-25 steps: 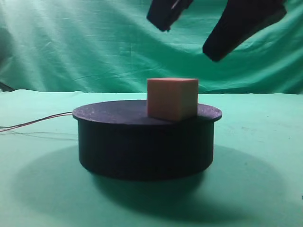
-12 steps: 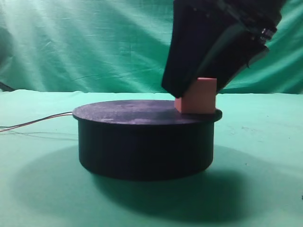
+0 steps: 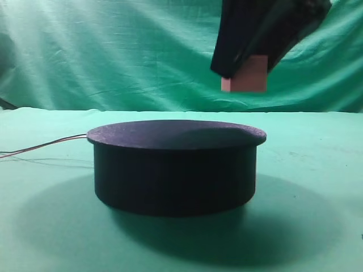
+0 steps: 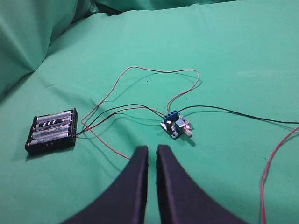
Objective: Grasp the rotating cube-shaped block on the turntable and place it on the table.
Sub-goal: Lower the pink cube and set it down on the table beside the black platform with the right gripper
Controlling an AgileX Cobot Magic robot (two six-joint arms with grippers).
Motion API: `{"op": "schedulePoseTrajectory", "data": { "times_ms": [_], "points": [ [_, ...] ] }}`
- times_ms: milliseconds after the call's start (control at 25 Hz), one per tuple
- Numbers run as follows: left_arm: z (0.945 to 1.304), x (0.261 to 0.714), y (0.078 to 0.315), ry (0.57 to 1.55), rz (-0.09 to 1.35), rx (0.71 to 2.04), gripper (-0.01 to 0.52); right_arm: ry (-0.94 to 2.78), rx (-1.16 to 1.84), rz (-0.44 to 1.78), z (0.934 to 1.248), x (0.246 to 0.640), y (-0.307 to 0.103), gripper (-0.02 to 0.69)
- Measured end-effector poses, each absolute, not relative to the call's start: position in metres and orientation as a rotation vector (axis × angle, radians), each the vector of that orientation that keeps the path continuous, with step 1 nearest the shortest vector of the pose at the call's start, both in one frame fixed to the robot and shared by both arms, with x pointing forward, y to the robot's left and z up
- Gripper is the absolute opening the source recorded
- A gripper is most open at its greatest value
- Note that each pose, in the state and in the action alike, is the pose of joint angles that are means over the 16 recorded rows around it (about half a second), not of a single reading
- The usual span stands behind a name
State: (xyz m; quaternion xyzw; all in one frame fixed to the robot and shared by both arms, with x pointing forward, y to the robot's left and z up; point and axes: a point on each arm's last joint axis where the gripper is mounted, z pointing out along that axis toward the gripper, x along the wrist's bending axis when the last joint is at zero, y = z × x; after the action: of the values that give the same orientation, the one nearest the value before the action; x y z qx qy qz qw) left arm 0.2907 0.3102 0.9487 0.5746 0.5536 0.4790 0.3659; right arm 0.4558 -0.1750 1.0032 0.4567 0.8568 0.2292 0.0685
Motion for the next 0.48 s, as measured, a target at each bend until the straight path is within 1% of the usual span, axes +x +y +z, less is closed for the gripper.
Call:
{"op": "schedulePoseTrajectory", "data": {
  "times_ms": [120, 200, 360, 480],
  "points": [
    [0.949, 0.291, 0.310, 1.423, 1.231, 1.477, 0.000, 2.529, 1.486, 0.660, 0.990, 0.450, -0.192, 0.313],
    [0.949, 0.291, 0.310, 1.423, 1.231, 1.477, 0.000, 2.506, 1.552, 0.635, 0.979, 0.446, -0.201, 0.327],
    [0.949, 0.291, 0.310, 1.423, 1.231, 1.477, 0.000, 2.470, 1.664, 0.594, 0.961, 0.440, -0.211, 0.389],
    [0.949, 0.291, 0.310, 1.423, 1.231, 1.477, 0.000, 2.451, 1.709, 0.586, 0.957, 0.439, -0.213, 0.432]
  ]
}}
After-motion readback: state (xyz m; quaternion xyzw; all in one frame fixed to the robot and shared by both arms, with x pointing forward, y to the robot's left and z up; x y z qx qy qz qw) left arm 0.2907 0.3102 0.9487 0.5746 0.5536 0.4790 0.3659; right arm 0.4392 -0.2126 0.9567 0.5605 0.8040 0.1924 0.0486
